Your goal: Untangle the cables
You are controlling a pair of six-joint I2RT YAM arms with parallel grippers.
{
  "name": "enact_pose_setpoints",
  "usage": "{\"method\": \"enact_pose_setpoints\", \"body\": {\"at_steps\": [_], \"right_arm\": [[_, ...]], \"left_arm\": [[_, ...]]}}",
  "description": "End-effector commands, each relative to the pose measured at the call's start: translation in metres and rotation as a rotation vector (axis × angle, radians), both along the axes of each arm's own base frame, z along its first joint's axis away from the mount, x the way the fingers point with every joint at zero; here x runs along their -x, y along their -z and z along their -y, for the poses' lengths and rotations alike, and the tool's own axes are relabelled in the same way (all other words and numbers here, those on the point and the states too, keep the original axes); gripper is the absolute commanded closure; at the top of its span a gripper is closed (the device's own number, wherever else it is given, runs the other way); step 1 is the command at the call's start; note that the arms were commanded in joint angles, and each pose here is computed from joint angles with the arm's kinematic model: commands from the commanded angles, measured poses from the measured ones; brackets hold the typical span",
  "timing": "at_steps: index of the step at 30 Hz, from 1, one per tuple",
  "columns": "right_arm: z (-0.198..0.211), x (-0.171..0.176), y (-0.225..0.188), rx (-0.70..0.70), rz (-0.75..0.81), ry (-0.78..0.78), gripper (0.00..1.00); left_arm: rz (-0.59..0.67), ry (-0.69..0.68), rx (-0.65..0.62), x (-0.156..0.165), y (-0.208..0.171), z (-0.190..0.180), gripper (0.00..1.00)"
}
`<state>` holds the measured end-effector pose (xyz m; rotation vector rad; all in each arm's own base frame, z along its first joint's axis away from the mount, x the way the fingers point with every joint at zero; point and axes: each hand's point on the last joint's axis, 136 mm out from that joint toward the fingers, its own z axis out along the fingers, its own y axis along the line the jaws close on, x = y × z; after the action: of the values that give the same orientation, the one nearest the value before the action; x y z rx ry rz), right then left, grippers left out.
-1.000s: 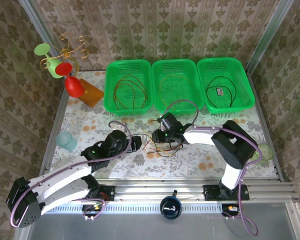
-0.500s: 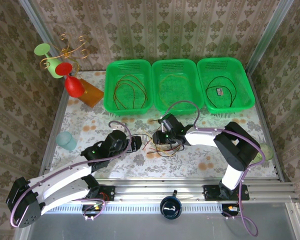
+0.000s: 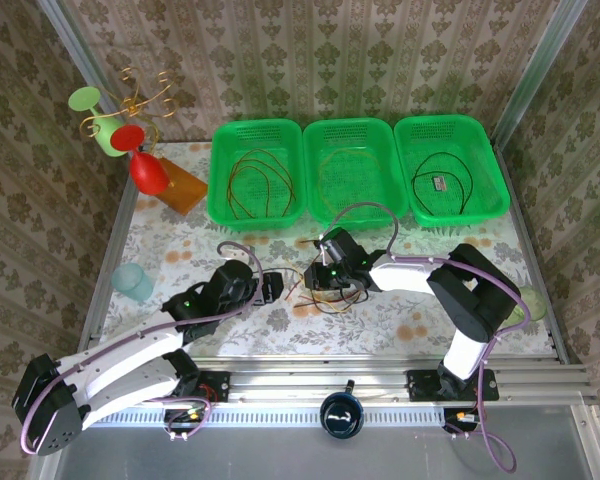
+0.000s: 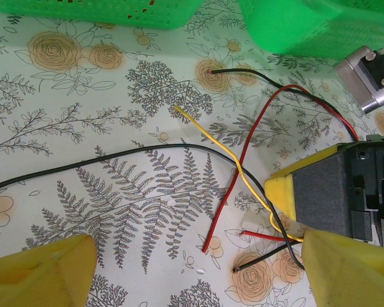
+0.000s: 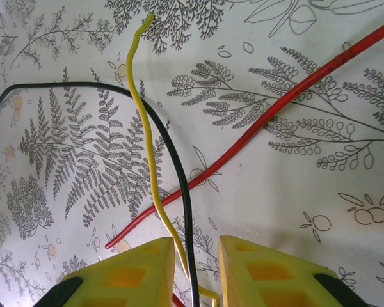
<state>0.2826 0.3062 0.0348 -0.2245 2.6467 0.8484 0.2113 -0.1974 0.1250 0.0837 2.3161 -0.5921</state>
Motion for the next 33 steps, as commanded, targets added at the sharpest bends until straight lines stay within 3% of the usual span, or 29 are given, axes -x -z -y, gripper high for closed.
{"method": "enact_pose_setpoints", "body": {"at_steps": [1,9,16,21,27,33], "right_arm": [[-0.005,0.006,0.007,-0.008,-0.032,-0.017,0.74],[-0.011,0.005,0.012,-0.013,-0.056,-0.033,0.79],[-0.01,0.006,0.003,-0.029,-0.03,-0.039,1.0],[-0.01,0.008,-0.024,-0.08,0.043,-0.064,1.0],[0.001,-0.001,-0.08,-0.225,0.14,-0.023,1.0],[0.015,-0.011,-0.124,-0.294,0.211,0.011,1.0]], "left_arm": [[0.004,0.004,0.006,0.0,-0.004,0.0,0.16],[0.003,0.002,0.005,0.0,-0.004,0.0,0.16],[0.0,0.005,0.009,0.001,-0.004,0.001,0.16],[0.006,0.029,0.055,0.001,-0.013,0.01,0.16],[0.095,0.177,0.034,0.006,-0.052,0.018,0.15],[0.146,0.217,0.166,0.006,-0.09,0.027,0.15]]}}
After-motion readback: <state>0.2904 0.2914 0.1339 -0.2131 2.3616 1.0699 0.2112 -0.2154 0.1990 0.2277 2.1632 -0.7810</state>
